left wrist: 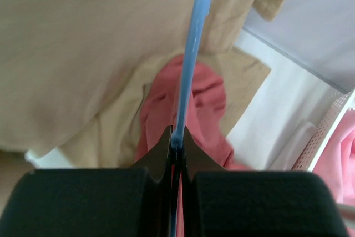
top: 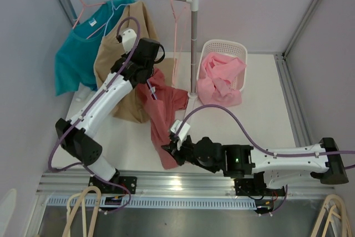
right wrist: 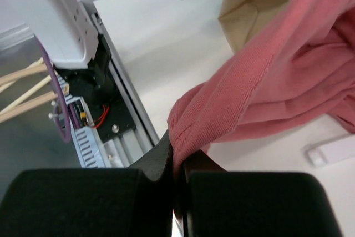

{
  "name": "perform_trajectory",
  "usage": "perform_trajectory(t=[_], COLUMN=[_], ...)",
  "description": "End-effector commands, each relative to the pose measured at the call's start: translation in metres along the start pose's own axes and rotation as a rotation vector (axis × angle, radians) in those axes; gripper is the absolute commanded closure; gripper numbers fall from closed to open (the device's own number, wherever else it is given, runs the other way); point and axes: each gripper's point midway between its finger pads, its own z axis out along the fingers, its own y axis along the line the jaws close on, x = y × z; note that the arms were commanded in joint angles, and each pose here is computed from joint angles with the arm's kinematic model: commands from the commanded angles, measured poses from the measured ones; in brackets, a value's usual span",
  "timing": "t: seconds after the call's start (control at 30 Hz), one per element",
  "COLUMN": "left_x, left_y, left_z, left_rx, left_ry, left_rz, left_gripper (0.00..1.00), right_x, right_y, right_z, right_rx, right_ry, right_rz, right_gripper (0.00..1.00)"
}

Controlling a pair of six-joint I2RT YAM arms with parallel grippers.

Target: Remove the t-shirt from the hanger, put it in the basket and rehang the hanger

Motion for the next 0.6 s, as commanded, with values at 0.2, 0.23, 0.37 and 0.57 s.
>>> perform_trajectory(t=[0.2, 0.23, 0.37, 0.57], left_x=[-0.053, -0.057, -0.042, -0.018], left_y=[-0.021, -0.017, -0.014, 0.019], left_z=[-0.030, -0.041, -0.085, -0.156], left_rx=[0.143, 0.171, 0.384, 0.732], left_ry=[-0.009, -0.001, 0.122, 0.135], left_rz=[-0.087, -0.092, -0.059, 0.067], left_gripper=[0.99, 0.99, 0.99, 0.99], right_x=[0.096, 0.097, 0.088, 0.063], right_y=[-0.021, -0.030, -0.063, -0.118], right_z=[0.005, 0.010, 0.023, 0.027], right_rx=[0.139, 0.165, 0.241, 0.351], right_ry=[0.161, 0.164, 0.173, 0.188], right_rz=[0.099, 0.111, 0.146, 0.187], right_gripper=[1.00, 1.00, 1.00, 1.00])
